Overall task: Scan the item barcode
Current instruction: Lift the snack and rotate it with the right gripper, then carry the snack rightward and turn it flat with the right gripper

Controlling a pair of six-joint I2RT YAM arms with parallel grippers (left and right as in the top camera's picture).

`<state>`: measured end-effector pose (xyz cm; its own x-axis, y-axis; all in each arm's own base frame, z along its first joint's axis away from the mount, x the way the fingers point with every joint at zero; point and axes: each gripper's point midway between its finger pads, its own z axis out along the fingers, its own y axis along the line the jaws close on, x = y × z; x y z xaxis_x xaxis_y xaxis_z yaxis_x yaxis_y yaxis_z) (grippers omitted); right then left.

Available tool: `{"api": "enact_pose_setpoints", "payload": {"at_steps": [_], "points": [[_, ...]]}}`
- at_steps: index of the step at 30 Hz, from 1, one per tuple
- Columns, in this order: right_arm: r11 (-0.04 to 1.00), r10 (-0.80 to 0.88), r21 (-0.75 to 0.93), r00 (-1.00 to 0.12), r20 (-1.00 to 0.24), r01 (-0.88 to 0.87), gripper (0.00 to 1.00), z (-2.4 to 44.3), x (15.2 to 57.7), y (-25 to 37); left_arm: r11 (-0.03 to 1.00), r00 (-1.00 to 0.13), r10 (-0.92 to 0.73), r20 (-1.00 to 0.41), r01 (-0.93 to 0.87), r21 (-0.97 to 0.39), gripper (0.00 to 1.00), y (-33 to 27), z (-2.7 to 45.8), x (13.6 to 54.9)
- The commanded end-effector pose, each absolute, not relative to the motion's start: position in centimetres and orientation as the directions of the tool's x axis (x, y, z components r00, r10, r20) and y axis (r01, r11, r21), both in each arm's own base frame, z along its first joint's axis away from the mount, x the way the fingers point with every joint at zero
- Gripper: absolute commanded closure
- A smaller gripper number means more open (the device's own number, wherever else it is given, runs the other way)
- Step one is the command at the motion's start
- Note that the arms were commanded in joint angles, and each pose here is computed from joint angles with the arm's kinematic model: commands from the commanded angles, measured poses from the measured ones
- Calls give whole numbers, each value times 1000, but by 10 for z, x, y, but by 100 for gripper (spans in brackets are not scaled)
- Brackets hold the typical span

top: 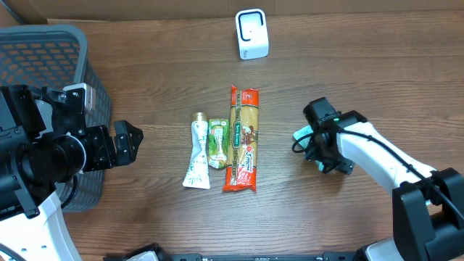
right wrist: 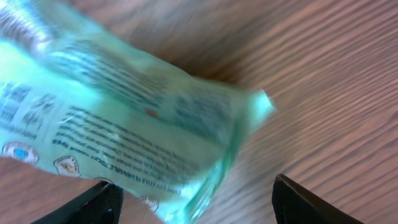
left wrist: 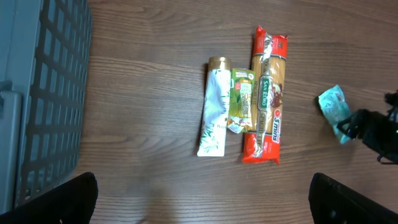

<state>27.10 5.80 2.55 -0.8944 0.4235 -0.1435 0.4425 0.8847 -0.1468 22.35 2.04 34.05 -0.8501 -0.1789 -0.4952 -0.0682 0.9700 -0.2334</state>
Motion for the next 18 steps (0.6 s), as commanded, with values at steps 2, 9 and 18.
{"api": "enact_pose_setpoints", "payload": {"at_steps": [2, 9, 18], "points": [[880, 423, -154, -889, -176, 450, 18, 31, 286, 34, 971, -851, -176, -494, -67, -230, 0, 22, 340, 224], [914, 380, 171, -924, -44, 368, 14, 73, 318, 63, 971, -851, -176, -494, -67, -230, 0, 22, 340, 224], [880, 357, 334, -934, 5, 338, 7, 99, 325, 51, 971, -851, -176, -494, -67, -231, 0, 22, 340, 224]]}}
